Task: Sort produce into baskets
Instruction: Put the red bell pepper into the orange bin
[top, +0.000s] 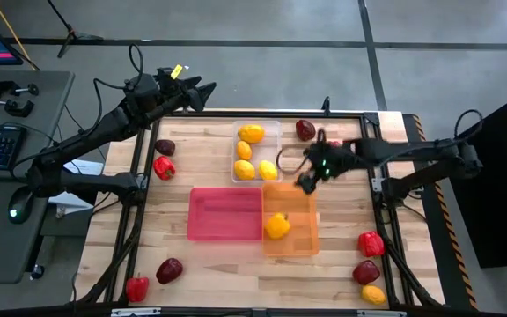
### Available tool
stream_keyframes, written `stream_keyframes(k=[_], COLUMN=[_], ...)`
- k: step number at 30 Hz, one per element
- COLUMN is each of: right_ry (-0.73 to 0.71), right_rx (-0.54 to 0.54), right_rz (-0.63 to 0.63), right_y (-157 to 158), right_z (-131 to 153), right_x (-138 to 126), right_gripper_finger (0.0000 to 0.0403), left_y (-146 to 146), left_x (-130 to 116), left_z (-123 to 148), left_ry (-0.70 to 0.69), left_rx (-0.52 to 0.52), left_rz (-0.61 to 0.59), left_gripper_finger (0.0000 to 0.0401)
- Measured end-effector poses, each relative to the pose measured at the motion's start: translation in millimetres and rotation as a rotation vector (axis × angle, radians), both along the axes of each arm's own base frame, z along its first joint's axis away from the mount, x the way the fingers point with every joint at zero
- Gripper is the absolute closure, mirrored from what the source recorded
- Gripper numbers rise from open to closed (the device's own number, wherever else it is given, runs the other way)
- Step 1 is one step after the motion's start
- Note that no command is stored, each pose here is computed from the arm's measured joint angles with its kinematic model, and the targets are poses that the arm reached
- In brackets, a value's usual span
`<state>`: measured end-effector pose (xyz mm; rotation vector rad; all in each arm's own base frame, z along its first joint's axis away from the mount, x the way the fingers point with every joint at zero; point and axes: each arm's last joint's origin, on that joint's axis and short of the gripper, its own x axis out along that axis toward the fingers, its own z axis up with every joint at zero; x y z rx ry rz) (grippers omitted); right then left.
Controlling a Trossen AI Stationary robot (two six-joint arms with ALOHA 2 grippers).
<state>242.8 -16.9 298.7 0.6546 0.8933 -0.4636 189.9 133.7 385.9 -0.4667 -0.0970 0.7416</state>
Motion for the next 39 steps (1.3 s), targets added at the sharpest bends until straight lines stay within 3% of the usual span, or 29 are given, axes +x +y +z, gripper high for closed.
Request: stream_keyframes(k=[4,7,12,16,23,30,39], right_ry=[0.132,0.214,0.376,0.411,0.423,0.312,0.324], right_rx=[-0.266,-0.344,-0.243,-0.204,-0.089,-0.033,-0.026], right_rz=[-0.072,-0.200,-0.496,-0.672,-0.853,-0.855,-0.876], right_y=[-22.2,-37.3,-72.0,-99.9,-124.3,-126.5,-120.0], right_z=[30.6,36.4,5.7,-32.2,-89.7,-121.7,-141.8], right_x=[-15.8,-25.0,-36.9,-45.5,-72.7,-76.7,-84.7], right_gripper_finger=[0.0029,0.0029,0.0029,0.0029,0.0029,0.0029,0.0029], left_y=[0.0,-0.7,-4.1,-6.3,-7.2,-7.1,-2.9], left_x=[0.0,0.5,2.7,3.9,4.0,4.1,10.8], left_z=[-0.1,-0.4,-1.9,-3.2,-6.8,-15.0,-24.0], left_ry=[-0.015,-0.025,-0.032,-0.023,0.009,0.076,0.121], left_rx=[-0.017,-0.035,-0.066,-0.076,-0.097,-0.141,-0.171], left_rz=[0.002,-0.002,-0.022,-0.032,-0.034,-0.030,-0.028], left_gripper_finger=[0.0006,0.0006,0.0006,0.0006,0.0006,0.0006,0.0006])
